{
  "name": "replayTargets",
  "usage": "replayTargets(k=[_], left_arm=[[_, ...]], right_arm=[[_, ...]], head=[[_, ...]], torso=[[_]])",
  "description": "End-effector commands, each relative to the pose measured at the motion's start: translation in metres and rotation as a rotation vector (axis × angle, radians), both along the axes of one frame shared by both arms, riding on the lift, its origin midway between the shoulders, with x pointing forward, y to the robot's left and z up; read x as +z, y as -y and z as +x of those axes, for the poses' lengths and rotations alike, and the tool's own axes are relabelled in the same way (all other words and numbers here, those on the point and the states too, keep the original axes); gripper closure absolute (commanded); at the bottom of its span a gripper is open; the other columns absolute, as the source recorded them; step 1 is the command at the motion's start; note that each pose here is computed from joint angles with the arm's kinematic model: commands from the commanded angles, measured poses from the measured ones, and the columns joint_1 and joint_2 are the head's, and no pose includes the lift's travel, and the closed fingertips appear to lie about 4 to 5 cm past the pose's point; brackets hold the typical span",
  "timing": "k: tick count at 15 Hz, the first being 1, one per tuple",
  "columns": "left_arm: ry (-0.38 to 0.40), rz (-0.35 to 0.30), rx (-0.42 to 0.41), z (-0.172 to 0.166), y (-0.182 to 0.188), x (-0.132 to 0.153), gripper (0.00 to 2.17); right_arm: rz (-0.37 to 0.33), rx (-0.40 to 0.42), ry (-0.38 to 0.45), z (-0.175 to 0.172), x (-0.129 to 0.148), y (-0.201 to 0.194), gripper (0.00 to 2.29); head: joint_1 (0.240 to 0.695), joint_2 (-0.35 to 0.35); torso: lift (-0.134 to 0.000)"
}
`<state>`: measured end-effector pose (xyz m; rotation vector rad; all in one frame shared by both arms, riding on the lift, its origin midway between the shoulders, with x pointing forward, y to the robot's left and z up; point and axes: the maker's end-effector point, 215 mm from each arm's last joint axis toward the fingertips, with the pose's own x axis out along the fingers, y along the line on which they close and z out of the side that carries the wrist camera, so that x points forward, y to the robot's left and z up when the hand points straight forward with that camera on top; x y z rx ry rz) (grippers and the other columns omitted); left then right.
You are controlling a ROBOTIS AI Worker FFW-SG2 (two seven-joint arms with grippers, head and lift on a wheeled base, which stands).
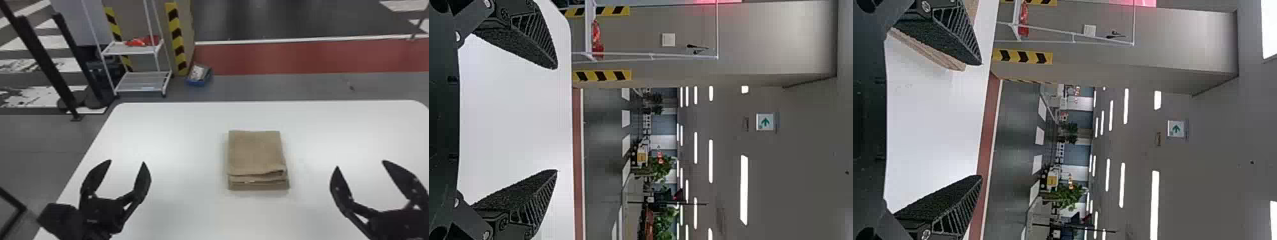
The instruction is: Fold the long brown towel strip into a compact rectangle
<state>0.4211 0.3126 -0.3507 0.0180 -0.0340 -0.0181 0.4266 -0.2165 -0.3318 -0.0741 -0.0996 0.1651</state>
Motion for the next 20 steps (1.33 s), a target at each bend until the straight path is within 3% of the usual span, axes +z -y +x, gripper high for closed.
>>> replayTargets(k=[1, 4, 8, 20], left_arm=[[-0.003, -0.026, 0.01, -0.002, -0.006, 0.001, 0.16], [-0.004, -0.025, 0.011, -0.003, -0.007, 0.0, 0.16], [-0.005, -0.026, 0.01, -0.003, -0.007, 0.0, 0.16], [-0.004, -0.031, 0.005, -0.005, -0.006, 0.001, 0.15]], right_arm=[[-0.001, -0.003, -0.001, 0.0, 0.0, 0.001, 0.08], [-0.001, -0.004, -0.018, 0.0, -0.005, 0.001, 0.08], [0.006, -0.048, -0.1, 0.004, -0.024, 0.011, 0.09], [0.009, -0.043, -0.106, 0.003, -0.024, 0.007, 0.09]], head=[[0.695, 0.127], [0.695, 0.133], [0.695, 0.129], [0.695, 0.127]], torso=[[-0.124], [-0.124], [-0.124], [-0.124]])
